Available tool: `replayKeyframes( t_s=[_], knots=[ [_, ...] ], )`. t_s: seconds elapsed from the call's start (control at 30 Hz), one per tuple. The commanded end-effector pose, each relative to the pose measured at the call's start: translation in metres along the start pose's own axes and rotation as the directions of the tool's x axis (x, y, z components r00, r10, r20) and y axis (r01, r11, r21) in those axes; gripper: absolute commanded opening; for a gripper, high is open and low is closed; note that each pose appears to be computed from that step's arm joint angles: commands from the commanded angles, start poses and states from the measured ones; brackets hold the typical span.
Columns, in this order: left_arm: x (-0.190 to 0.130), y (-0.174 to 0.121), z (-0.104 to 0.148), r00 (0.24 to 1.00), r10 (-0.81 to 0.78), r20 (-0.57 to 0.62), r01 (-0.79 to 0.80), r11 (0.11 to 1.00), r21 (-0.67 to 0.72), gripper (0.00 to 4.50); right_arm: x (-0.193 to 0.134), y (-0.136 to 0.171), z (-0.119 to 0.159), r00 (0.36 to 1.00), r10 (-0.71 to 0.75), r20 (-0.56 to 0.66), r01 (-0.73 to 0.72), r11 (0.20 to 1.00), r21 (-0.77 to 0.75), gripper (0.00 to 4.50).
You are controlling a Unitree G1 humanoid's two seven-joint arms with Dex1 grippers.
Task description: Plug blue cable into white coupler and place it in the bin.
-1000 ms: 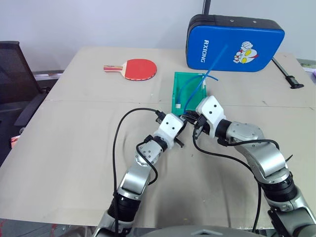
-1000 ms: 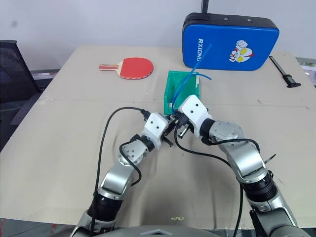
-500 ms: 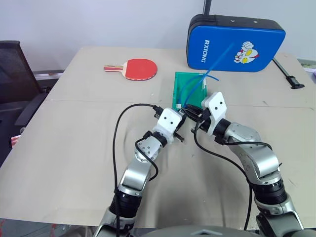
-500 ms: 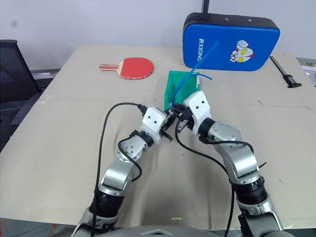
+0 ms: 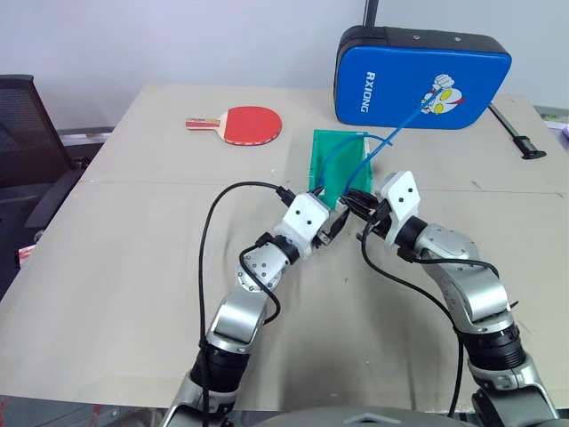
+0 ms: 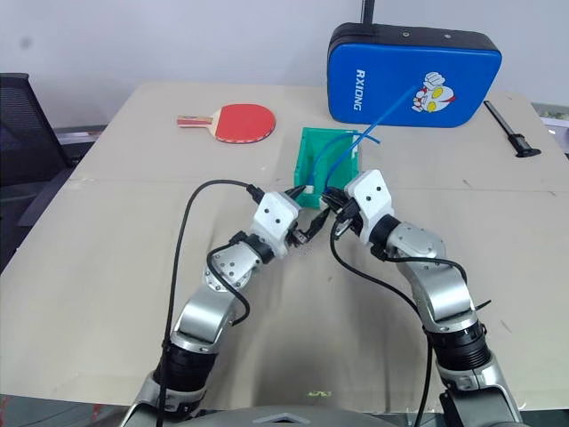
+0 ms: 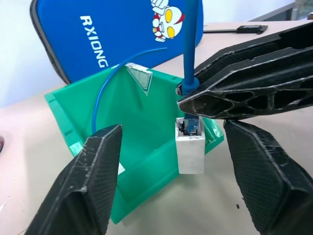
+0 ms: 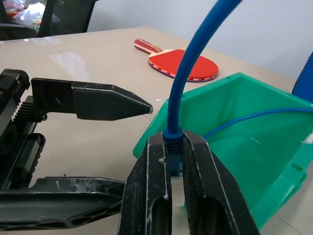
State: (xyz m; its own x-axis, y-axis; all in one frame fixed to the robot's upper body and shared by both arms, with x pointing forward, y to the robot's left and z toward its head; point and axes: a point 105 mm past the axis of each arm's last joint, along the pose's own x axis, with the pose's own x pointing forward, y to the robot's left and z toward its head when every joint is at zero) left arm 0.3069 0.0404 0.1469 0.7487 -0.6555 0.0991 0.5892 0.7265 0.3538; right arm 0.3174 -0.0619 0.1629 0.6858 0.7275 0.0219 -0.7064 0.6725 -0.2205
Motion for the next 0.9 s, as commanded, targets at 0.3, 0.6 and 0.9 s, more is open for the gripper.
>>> replayKeyframes(
  t_s=[0.3,0.6,0.9],
  knots=[
    [-0.067,0.03,0.032,0.999,0.029,0.023,-0.026,0.99,-0.142,3.24,0.028,-0.029,0.048,0.99,0.033,0.139,-0.053,0.988,0.144,0.0],
    [-0.083,0.079,0.053,0.996,-0.039,-0.075,0.026,0.986,-0.164,3.31,0.076,-0.072,0.029,1.0,0.01,0.02,-0.016,0.963,0.27,0.35],
    [-0.079,0.082,0.059,0.991,-0.093,-0.093,0.076,0.983,-0.17,3.35,0.063,-0.09,0.038,0.998,-0.033,0.055,0.021,0.977,0.212,4.47]
  ],
)
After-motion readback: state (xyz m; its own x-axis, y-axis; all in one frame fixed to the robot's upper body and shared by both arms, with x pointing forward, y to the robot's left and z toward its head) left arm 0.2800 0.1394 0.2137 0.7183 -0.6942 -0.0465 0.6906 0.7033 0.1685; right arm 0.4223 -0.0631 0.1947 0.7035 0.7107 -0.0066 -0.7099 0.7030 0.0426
